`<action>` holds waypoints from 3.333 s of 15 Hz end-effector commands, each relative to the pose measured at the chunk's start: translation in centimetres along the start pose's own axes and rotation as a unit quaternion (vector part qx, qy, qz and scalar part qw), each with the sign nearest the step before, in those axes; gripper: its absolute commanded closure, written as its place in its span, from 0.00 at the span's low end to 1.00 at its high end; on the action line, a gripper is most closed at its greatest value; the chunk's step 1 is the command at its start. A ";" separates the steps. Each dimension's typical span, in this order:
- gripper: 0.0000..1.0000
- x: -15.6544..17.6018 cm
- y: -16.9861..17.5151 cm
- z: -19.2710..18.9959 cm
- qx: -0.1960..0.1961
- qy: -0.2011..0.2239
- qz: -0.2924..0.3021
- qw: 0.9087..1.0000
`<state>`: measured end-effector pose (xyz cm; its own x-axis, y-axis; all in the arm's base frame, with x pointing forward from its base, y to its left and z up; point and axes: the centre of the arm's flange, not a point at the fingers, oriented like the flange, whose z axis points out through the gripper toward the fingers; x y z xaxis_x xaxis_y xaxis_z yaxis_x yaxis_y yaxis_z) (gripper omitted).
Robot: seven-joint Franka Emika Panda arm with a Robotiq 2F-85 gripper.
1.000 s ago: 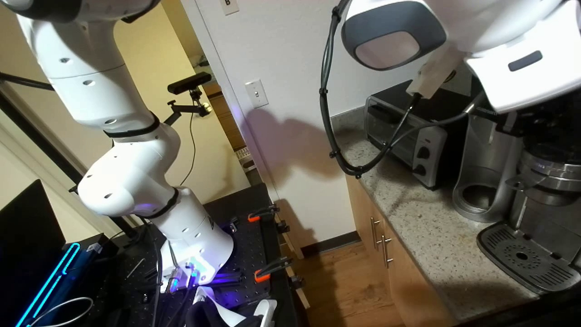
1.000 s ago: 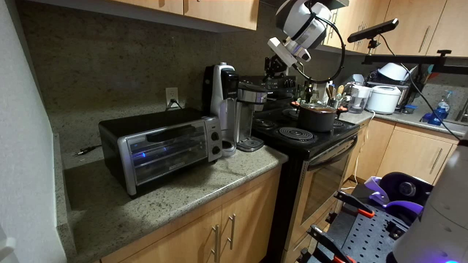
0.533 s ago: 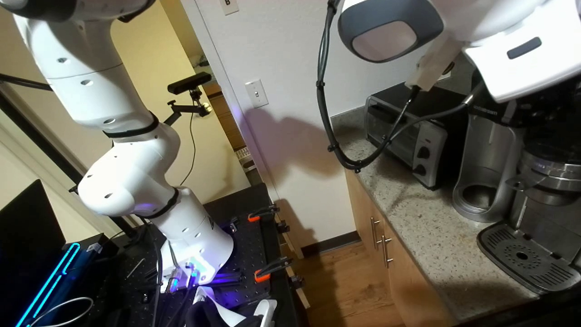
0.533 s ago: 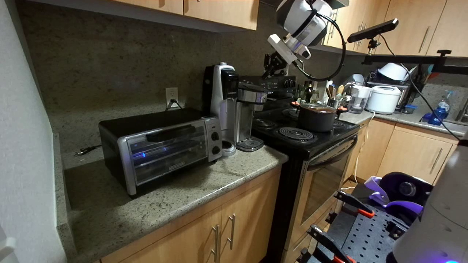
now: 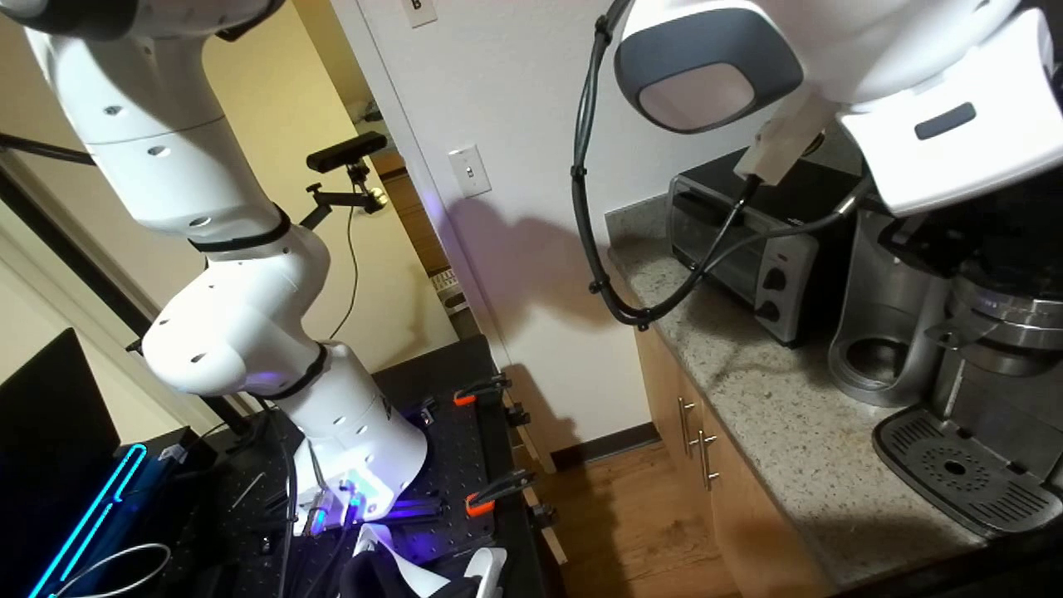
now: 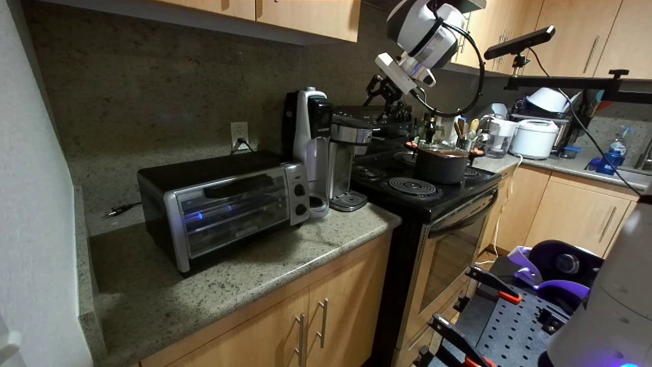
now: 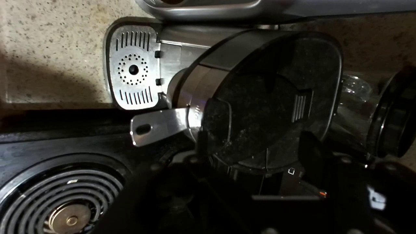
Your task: Open the top of the coffee machine
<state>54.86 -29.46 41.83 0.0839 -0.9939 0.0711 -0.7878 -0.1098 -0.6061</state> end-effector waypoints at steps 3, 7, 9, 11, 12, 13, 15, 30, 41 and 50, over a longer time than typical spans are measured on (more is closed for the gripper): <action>0.00 -0.4 1.1 0.4 0.007 -0.009 -0.011 1.000; 0.00 -0.5 1.3 1.1 0.026 -0.011 -0.032 0.999; 0.00 -0.4 1.6 1.6 0.038 -0.013 -0.041 0.998; 0.00 -0.4 1.8 2.0 0.049 -0.014 -0.046 0.998; 0.00 -0.3 2.0 2.2 0.053 -0.015 -0.048 0.997; 0.00 -0.2 2.1 2.4 0.057 -0.014 -0.050 0.997; 0.00 0.2 2.4 2.8 0.063 -0.012 -0.051 0.997; 0.76 0.9 3.4 4.1 0.069 -0.012 -0.051 0.996; 0.96 0.8 2.5 2.7 0.077 -0.015 -0.052 0.996; 0.97 0.1 1.0 0.0 0.057 -0.017 -0.057 0.997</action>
<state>54.58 -30.84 38.95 0.1770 -0.9761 0.1257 -0.6990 -0.2146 -0.6822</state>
